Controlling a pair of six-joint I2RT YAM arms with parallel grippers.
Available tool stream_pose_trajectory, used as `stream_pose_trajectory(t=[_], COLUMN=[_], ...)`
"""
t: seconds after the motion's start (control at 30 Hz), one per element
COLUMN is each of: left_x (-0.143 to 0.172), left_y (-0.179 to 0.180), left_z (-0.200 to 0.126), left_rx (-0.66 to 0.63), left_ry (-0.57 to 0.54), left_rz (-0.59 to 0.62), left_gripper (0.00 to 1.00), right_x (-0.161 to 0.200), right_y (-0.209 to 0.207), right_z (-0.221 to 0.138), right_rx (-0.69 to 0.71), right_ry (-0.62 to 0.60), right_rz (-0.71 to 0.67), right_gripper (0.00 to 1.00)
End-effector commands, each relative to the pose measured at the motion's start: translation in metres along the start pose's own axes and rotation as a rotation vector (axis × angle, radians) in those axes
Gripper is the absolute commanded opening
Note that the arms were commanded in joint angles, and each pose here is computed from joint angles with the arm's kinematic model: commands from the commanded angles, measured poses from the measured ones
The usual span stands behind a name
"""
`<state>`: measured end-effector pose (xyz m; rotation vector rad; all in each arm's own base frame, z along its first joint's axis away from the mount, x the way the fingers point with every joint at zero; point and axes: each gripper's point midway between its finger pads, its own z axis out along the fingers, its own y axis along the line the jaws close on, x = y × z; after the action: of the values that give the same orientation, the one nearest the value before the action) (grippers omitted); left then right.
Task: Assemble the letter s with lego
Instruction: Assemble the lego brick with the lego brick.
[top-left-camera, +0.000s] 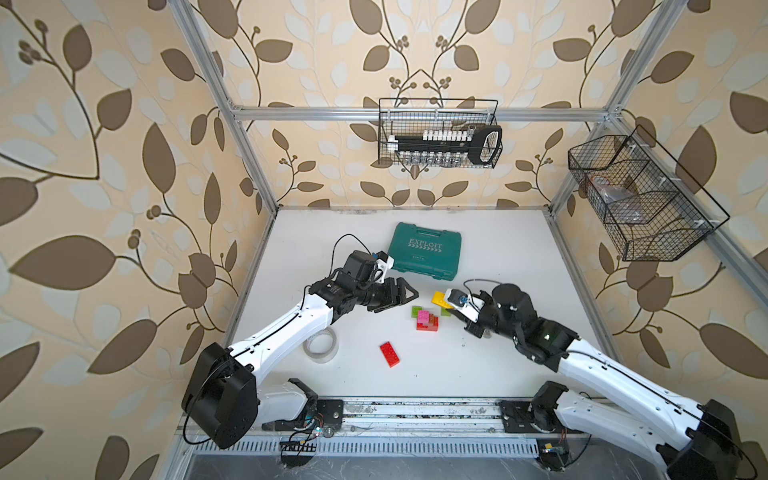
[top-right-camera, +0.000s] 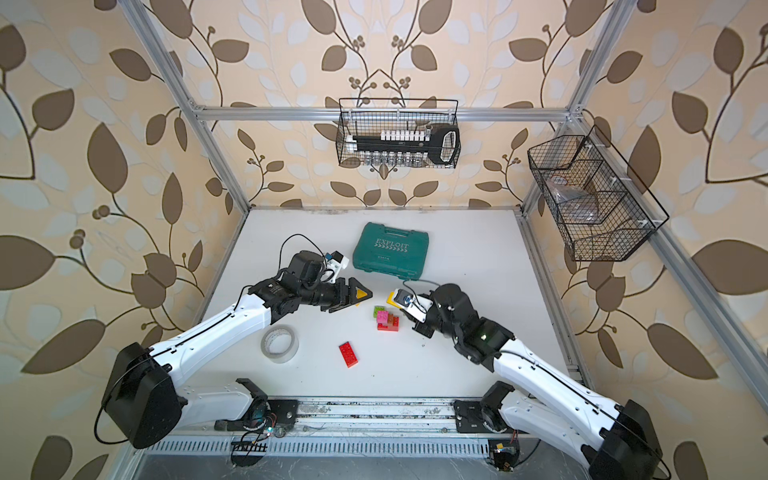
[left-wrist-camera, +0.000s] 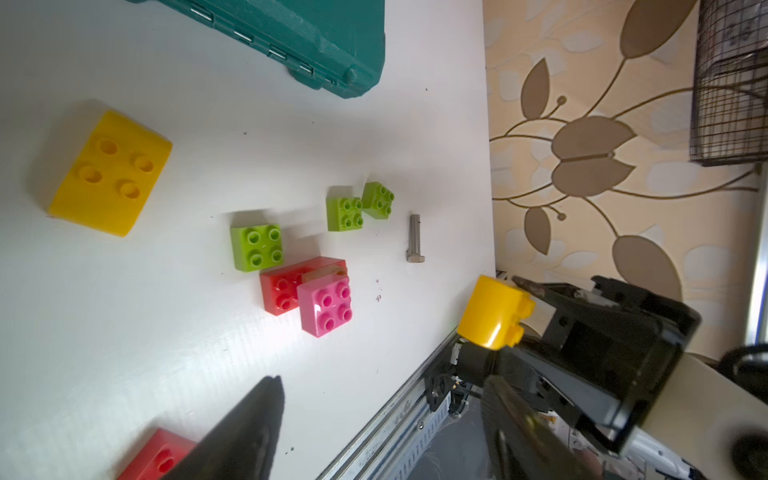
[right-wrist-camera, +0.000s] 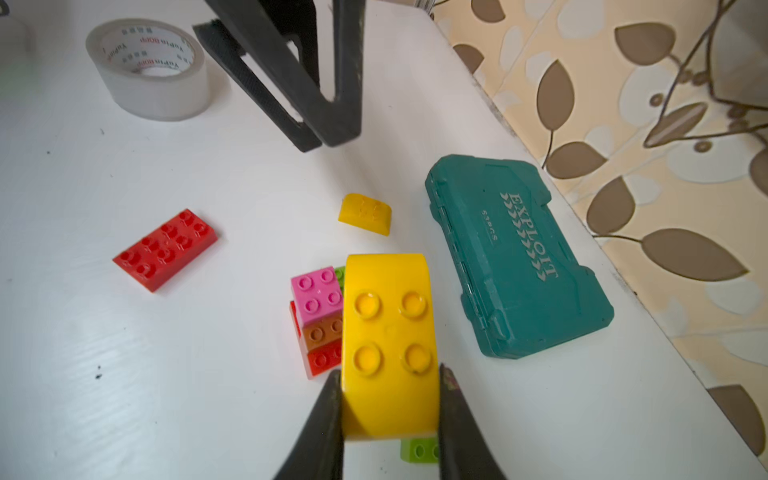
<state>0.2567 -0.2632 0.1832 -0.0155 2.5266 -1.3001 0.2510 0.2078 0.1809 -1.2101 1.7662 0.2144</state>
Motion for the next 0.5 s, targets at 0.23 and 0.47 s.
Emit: stream_pose_trajectory(t=[0.23, 0.47], left_x=[0.013, 0.012], left_y=[0.006, 0.011], left_z=[0.017, 0.022], left_rx=[0.197, 0.24], left_ry=[-0.003, -0.028], left_rz=[-0.137, -0.181], left_gripper=[0.9, 0.97], right_x=[-0.004, 0.01], right_y=[0.024, 0.027], right_z=[0.03, 0.041], right_rx=[-0.344, -0.373], right_ry=[-0.015, 0.004], right_rz=[-0.089, -0.071], right_gripper=[0.07, 0.07])
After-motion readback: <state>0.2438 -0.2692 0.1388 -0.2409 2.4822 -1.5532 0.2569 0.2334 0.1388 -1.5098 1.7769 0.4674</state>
